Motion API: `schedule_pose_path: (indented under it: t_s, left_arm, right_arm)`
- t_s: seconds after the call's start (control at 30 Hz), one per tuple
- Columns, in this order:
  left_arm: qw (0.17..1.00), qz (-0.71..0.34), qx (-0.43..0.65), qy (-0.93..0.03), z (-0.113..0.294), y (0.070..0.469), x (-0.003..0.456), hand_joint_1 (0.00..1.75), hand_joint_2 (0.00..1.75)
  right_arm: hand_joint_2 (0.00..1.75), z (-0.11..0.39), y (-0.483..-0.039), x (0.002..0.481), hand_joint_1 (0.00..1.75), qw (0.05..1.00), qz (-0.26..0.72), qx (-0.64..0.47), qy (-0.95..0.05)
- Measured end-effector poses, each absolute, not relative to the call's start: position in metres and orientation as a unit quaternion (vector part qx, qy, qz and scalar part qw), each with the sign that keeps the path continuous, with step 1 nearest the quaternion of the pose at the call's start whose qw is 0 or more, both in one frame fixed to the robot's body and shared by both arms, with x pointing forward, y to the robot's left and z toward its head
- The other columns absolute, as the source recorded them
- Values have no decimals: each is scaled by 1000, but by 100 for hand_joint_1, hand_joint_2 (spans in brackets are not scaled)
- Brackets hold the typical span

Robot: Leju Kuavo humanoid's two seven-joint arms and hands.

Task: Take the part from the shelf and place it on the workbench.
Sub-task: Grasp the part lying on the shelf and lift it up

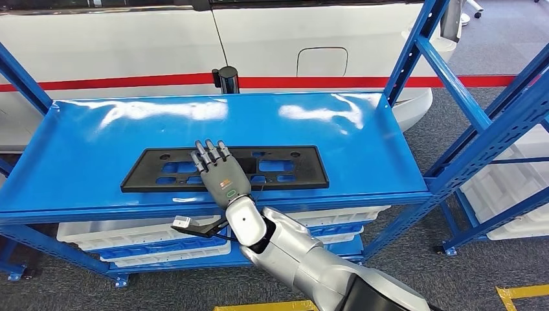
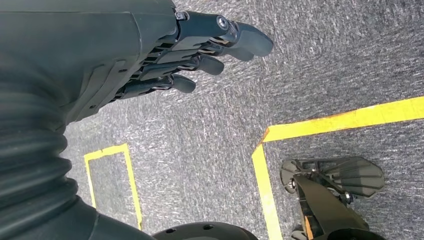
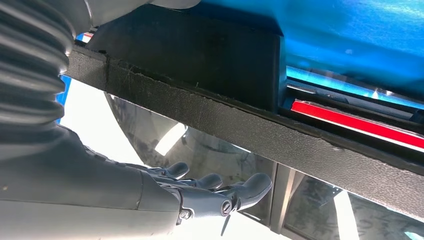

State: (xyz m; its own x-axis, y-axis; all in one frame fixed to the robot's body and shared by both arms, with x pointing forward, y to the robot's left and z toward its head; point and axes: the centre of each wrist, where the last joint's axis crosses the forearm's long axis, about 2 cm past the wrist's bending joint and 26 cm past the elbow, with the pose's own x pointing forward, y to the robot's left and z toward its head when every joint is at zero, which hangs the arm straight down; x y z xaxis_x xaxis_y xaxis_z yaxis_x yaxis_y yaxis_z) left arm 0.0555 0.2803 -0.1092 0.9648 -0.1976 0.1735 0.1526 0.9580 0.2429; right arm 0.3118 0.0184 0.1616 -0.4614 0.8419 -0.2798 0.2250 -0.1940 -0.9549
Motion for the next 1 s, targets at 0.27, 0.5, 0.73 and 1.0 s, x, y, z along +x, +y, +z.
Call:
schedule_pose_path:
  t_s: [0.27, 0.5, 0.73, 1.0]
  left_arm:
    - [985, -83, 116, -97, -109, 281, 55, 0, 175]
    - [986, -77, 116, -95, -109, 281, 54, 0, 175]
    - [986, -74, 115, -97, -109, 281, 54, 0, 175]
    - [986, -76, 116, -98, -109, 281, 54, 0, 175]
  right_arm:
    - [175, 163, 20, 312, 81, 251, 639, -460, -563]
    - [175, 161, 22, 310, 164, 254, 664, -455, -536]
    - [175, 160, 23, 307, 172, 261, 669, -447, -533]
    - [175, 160, 24, 306, 175, 259, 661, -448, -544]
